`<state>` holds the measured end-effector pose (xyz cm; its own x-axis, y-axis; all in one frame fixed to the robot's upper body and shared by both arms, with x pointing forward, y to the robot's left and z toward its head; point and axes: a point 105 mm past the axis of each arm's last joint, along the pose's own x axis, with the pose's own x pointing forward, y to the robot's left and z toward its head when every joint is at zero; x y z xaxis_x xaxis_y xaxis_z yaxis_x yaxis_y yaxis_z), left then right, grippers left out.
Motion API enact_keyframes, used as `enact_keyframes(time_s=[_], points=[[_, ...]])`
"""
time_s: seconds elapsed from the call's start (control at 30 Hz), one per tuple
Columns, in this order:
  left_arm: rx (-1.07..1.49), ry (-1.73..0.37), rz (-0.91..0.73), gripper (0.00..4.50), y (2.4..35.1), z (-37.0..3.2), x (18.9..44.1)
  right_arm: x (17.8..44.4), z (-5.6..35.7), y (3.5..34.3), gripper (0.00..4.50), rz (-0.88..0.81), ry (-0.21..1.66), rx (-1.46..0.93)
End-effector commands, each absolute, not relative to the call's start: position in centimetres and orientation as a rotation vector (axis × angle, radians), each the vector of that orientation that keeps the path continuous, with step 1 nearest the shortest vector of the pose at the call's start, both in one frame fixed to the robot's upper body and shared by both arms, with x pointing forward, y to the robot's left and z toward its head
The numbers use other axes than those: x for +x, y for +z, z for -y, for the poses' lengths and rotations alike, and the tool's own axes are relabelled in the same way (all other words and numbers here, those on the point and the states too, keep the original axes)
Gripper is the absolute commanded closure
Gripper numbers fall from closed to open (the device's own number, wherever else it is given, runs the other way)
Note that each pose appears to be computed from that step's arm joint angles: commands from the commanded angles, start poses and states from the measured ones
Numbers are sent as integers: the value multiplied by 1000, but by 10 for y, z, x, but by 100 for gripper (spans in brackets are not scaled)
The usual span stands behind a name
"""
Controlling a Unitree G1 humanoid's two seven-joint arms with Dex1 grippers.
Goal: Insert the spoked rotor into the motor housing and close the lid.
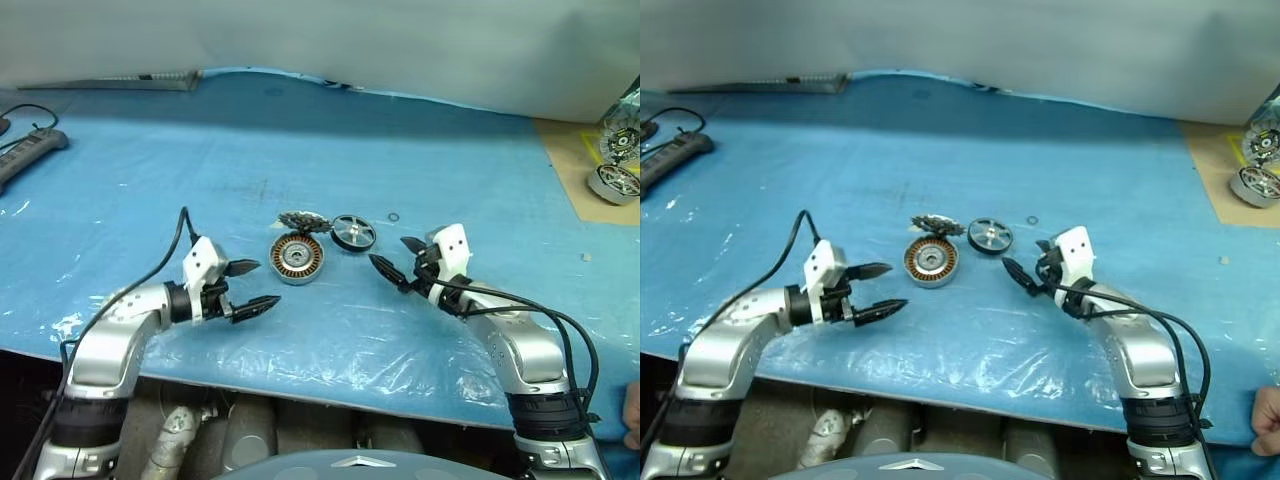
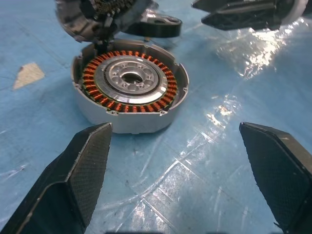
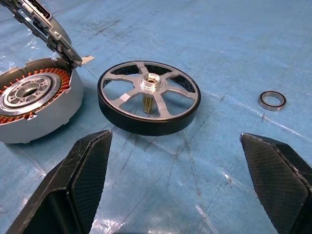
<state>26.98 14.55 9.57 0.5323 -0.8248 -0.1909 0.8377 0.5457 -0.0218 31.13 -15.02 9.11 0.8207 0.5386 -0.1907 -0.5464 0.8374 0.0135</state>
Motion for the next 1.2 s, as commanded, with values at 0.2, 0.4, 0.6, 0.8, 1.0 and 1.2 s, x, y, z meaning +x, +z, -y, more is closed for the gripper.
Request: enact_keyframes(time_s=[0.2,0.4,0.6,0.8,1.0,1.2], points=[[80,-844,5,3,93,-153,279,312,150,111,0,-76,549,-54],[86,-817,28,3,79,-147,282,332,160,102,0,-150,437,-76],[98,-807,31,3,60,-142,286,368,174,96,0,-202,293,-129],[95,-803,55,3,58,-133,289,393,176,91,0,-224,236,-158],[82,-811,53,3,56,-126,292,406,163,79,0,-250,242,-156],[72,-809,33,3,39,-126,296,410,157,67,0,-279,243,-170]])
